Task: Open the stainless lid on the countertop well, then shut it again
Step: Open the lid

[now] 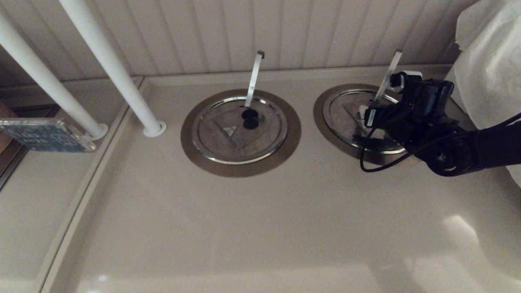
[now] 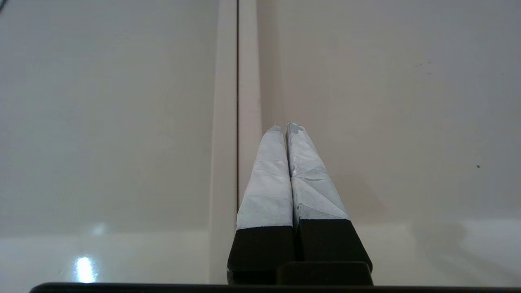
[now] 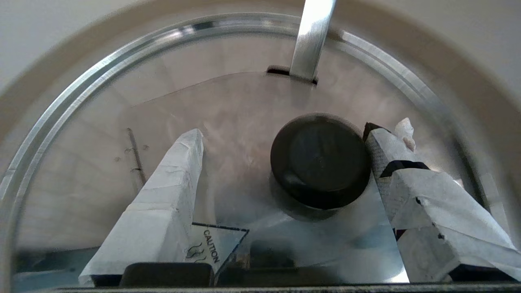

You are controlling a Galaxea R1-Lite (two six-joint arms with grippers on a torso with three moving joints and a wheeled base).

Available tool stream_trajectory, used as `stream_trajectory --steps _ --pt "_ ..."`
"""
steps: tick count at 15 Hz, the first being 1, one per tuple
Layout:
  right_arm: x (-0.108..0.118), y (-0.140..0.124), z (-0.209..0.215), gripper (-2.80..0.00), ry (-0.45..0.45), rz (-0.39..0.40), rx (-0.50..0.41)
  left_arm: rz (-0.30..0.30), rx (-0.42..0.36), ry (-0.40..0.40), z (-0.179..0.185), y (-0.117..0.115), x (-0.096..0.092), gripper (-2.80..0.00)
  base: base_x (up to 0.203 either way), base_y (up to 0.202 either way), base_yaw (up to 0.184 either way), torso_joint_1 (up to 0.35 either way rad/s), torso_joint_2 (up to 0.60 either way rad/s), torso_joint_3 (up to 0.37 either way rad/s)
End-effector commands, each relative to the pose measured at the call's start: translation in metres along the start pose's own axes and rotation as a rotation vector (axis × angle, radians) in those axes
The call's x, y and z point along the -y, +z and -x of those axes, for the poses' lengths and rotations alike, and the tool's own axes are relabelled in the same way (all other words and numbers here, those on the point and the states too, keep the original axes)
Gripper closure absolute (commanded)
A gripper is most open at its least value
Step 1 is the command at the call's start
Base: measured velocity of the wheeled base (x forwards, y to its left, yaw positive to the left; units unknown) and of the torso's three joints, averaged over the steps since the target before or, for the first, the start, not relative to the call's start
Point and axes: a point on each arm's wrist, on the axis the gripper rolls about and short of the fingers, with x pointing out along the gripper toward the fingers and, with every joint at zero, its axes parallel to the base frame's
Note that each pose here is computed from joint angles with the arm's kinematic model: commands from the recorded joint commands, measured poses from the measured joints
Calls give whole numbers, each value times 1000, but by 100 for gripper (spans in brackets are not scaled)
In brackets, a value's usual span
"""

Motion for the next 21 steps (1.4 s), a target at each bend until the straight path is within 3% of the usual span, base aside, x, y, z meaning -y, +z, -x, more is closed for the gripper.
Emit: stream_trajectory --steps 1,15,21 --pt "-2 -6 -9 -280 -3 -19 -3 1 1 0 0 0 0 0 0 0 0 0 0 0" --pt "-6 17 2 -280 15 -47 55 -1 2 0 0 0 0 0 0 0 0 0 0 0" --pt "-18 26 13 -280 38 -58 75 0 -1 0 0 0 0 0 0 0 0 0 0 0"
